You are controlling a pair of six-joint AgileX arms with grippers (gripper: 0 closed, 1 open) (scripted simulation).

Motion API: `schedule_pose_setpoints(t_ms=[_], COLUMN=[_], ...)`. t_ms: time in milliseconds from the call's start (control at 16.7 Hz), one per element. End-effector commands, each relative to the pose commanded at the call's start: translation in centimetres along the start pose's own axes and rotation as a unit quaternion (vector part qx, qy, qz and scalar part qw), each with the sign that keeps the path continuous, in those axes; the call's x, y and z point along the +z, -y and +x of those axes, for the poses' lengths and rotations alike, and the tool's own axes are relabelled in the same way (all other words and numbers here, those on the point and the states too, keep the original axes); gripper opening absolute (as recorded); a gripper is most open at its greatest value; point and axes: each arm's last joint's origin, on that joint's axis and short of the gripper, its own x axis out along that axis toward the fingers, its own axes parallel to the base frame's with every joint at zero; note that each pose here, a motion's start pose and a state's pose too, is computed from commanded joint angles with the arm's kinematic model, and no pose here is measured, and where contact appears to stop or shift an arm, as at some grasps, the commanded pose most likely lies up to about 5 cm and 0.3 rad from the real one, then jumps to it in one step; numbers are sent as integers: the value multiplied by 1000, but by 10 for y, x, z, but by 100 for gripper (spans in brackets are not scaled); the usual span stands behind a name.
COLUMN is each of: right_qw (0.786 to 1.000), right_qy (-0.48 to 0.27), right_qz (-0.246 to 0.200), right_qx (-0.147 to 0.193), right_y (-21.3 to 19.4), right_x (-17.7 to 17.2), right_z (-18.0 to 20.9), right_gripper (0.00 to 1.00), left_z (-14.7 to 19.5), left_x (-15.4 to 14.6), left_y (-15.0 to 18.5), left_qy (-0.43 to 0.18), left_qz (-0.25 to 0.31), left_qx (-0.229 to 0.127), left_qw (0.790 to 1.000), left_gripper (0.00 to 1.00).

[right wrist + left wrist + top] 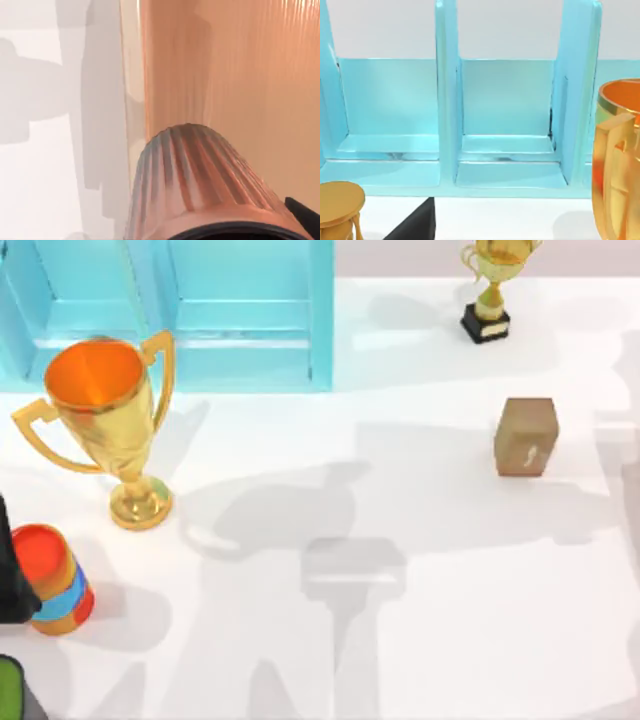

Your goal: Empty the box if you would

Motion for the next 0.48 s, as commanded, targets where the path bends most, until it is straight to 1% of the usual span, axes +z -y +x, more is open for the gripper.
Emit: schedule_pose_setpoints(t_ms=[120,180,300,360,480], right_qw=[1000,1000,999,999,999], right_qy=[17,26,39,42,42], right_qz=[-4,-6,-8,-7,-7], right_qx=[-3,-3,2,4,5], right_y=[-69,-108,-183,-213,-259], right_x=[2,-3,-24,-38,-69], right_z=[3,6,12,17,29], right_gripper=[0,0,0,0,0], left_z=[0,0,0,0,0], left_x=[0,0,0,0,0], left_y=[0,0,0,0,0], left_qy=[0,0,0,0,0], left_qz=[0,0,0,0,0], left_qx=[0,0,0,0,0], left_qw=[1000,1000,1000,1000,1000], left_gripper=[100,100,100,100,100])
